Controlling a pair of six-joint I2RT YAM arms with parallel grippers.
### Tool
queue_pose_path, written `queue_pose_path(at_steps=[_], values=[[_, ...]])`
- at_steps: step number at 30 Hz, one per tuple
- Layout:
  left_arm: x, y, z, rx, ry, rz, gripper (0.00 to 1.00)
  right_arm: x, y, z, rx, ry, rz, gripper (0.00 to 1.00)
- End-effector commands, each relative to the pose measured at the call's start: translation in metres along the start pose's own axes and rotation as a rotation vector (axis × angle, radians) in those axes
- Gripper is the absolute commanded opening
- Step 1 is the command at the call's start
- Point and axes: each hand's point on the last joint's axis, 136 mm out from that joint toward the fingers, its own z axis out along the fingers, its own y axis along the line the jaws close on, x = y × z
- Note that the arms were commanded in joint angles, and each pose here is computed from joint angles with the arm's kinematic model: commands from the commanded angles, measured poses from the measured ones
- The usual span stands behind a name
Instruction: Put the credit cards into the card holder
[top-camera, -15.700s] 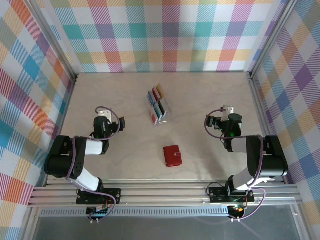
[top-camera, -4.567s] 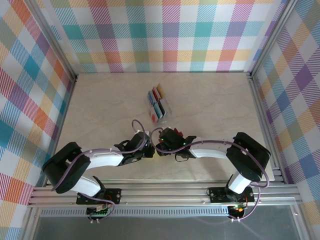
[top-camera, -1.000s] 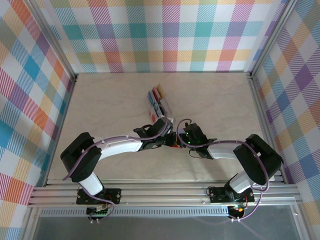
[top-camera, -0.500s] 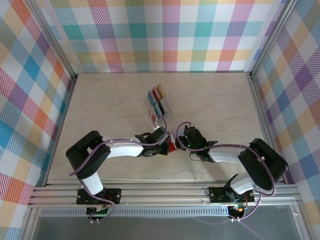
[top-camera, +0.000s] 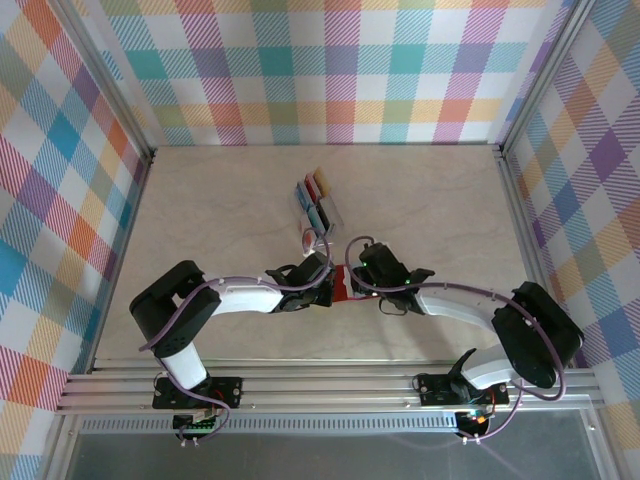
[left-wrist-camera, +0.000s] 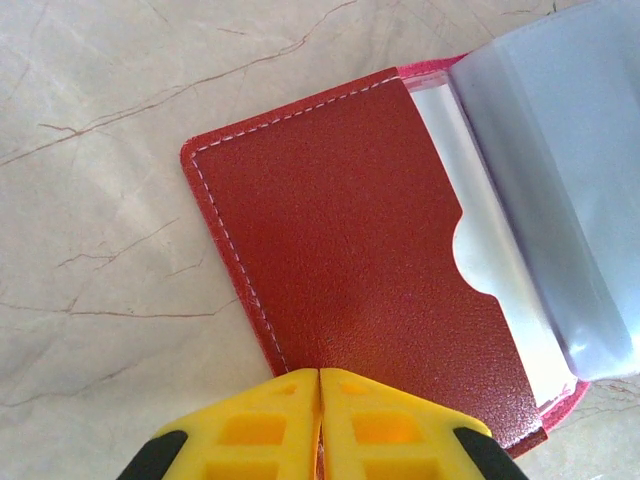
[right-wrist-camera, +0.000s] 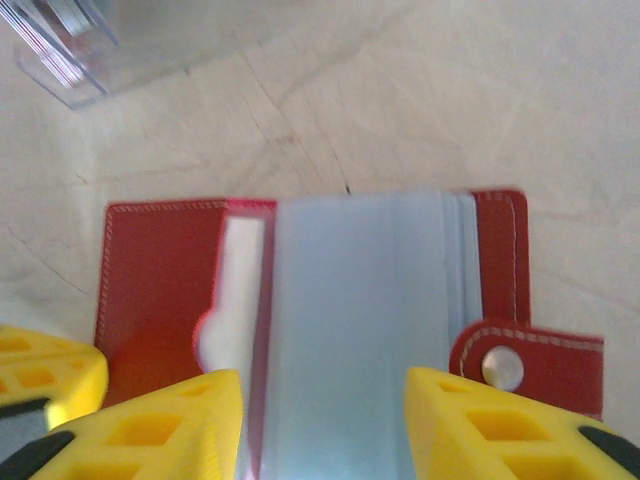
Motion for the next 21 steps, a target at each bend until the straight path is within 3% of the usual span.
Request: queue_pose_path(at_steps=[1, 7, 21], values=[[0.013, 0.025, 0.002, -0.075, 0.041, 0.01, 0.09, -0.008, 0.001, 0.001, 0.037, 0.009, -0.072, 0.47], [0.015, 0.025, 0.001, -0.07, 0.042, 0.011, 0.09, -0.017, 0.003, 0.015, 0.082, 0.024, -0.112, 0.47], [0.016, 0.025, 0.001, -0.061, 0.04, 0.008, 0.09, 0.006, -0.033, 0.048, 0.211, 0.093, -0.085, 0.47]])
